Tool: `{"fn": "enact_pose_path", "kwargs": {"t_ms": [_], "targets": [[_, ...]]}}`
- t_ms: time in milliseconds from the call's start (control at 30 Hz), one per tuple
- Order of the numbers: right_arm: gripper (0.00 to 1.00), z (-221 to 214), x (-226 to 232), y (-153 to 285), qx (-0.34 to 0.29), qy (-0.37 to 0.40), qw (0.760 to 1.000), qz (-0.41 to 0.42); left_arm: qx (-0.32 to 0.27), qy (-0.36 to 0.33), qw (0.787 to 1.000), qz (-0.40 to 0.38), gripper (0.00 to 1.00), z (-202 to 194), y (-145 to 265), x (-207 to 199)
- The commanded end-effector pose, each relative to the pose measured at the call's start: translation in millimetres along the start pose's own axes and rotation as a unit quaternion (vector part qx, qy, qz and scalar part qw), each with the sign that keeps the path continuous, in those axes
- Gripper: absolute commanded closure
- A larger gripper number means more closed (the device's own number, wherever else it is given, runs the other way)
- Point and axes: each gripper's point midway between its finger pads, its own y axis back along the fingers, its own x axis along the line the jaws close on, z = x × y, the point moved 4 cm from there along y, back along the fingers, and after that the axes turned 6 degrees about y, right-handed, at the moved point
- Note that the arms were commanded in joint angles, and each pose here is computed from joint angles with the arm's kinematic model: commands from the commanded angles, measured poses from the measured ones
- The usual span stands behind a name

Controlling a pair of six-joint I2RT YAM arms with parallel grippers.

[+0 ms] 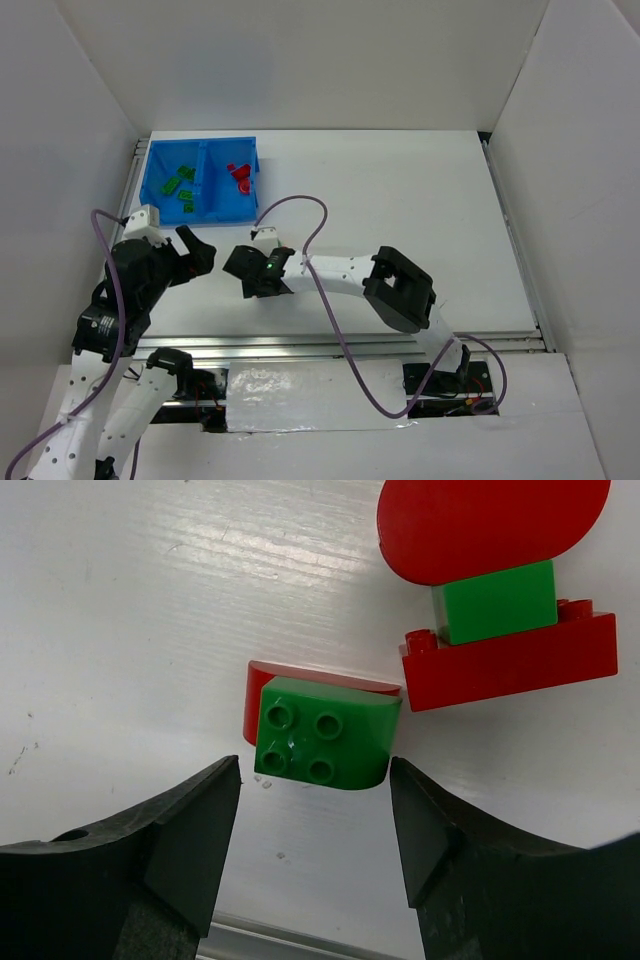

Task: Sort the legos into containers by color

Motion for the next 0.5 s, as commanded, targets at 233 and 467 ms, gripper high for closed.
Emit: {"fn": "enact_pose_path", "kwargs": {"t_ms": [233,467], "targets": [[0.29,10,-3,-12,-0.016,-0.027,0.999,-0.028,-0.007,-0.013,1.000,-0.027,0.01,4,-1,-8],[0.28,17,-1,-11,-0.025,-0.031,0.999,-0.020,-0.001,-0.016,0.999,-0.029,0.00,2,-3,-9]]}}
